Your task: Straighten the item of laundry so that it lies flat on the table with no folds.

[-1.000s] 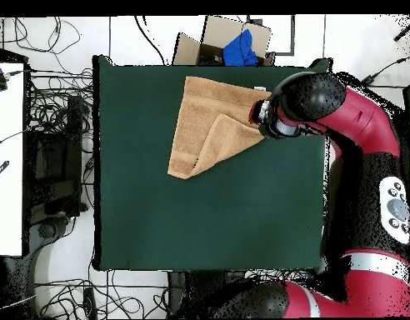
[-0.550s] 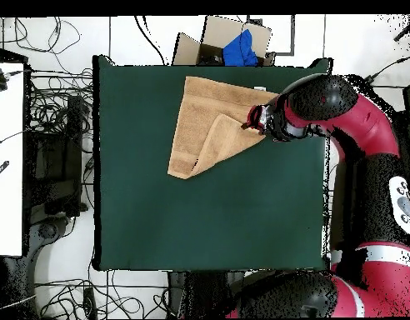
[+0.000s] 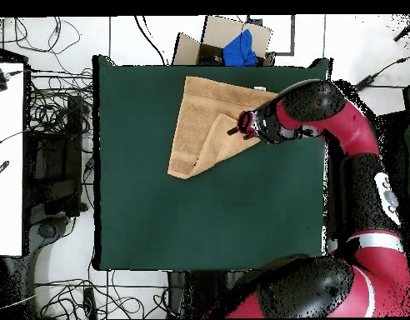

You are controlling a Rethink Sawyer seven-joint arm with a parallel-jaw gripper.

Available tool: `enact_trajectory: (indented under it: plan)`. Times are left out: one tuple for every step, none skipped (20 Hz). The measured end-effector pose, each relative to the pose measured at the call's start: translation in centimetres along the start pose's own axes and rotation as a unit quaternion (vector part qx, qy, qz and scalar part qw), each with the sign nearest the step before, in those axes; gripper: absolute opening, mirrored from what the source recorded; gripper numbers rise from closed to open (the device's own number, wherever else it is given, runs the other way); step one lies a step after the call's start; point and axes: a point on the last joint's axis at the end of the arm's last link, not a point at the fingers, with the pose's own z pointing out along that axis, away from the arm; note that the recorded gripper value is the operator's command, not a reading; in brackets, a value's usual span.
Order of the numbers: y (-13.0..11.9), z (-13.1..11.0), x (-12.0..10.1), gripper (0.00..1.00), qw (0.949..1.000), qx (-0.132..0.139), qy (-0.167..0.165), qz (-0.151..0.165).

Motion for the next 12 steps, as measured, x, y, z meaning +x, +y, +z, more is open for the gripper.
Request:
enact_trajectory:
  plan:
    - [0.1,0.3,0.0,1.0,1.0,-0.001,0.002,-0.001]
    - [0.3,0.7,-0.1,1.0,1.0,-0.002,0.004,-0.002]
    - [0.4,0.8,-0.1,1.0,1.0,-0.001,0.005,-0.003]
    - [0.8,1.0,-0.2,1.0,1.0,0.003,0.007,-0.006]
    - [1.4,1.1,-0.1,1.0,0.9998,0.012,0.009,-0.01]
    - [1.7,1.1,-0.1,1.0,0.9997,0.019,0.01,-0.011]
    - [2.0,1.1,-0.1,1.0,0.9995,0.025,0.012,-0.012]
    - [3.4,1.0,0.1,1.0,0.9984,0.054,0.015,-0.011]
    - [3.9,0.9,0.1,1.0,0.9978,0.064,0.015,-0.009]
    - [4.4,0.8,0.2,1.0,0.9971,0.074,0.014,-0.007]
    - [4.9,0.7,0.2,1.0,0.9963,0.085,0.013,-0.005]
    - [6.9,0.3,0.2,1.0,0.9926,0.121,0.002,0.012]
